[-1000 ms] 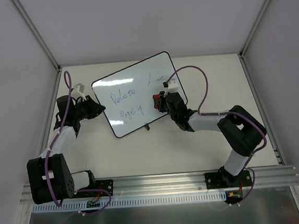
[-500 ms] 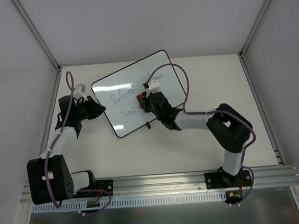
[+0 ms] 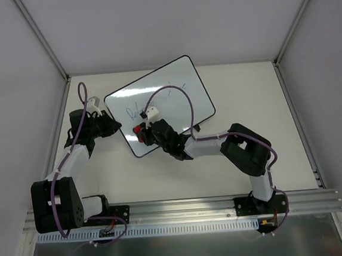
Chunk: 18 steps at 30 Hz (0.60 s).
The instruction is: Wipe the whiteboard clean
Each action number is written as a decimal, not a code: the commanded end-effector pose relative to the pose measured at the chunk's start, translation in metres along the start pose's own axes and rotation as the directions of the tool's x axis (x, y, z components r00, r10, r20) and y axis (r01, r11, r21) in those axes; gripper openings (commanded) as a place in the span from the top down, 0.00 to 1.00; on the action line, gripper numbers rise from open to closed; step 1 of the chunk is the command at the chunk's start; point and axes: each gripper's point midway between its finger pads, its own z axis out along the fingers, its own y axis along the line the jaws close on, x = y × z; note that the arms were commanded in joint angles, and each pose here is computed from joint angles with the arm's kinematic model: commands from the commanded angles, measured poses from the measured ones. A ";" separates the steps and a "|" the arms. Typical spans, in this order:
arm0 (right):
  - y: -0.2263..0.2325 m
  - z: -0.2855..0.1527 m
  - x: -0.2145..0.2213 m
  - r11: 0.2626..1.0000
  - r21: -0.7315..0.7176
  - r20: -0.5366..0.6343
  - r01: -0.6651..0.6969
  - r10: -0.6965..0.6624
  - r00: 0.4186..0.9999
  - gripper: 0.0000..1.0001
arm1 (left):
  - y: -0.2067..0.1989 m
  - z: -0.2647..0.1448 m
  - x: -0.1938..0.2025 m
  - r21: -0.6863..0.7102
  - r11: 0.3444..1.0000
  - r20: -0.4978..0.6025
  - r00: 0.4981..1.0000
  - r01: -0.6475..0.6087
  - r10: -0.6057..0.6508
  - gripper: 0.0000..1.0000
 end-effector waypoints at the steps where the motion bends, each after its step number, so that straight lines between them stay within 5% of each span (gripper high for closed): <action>1: -0.076 -0.016 0.047 0.974 0.226 -0.142 0.013 0.020 0.990 0.99 | -0.030 0.000 0.028 0.132 0.991 -0.097 0.994 -0.028 0.041 1.00; 11: -0.186 -0.078 0.022 0.840 0.541 -0.081 0.050 -0.007 0.997 1.00 | -0.034 -0.001 0.023 0.138 0.990 -0.090 0.995 -0.029 0.042 1.00; 18: -0.192 -0.073 0.027 0.847 0.528 -0.106 0.063 -0.008 0.994 1.00 | -0.036 -0.002 0.019 0.140 0.990 -0.085 0.996 -0.019 0.031 1.00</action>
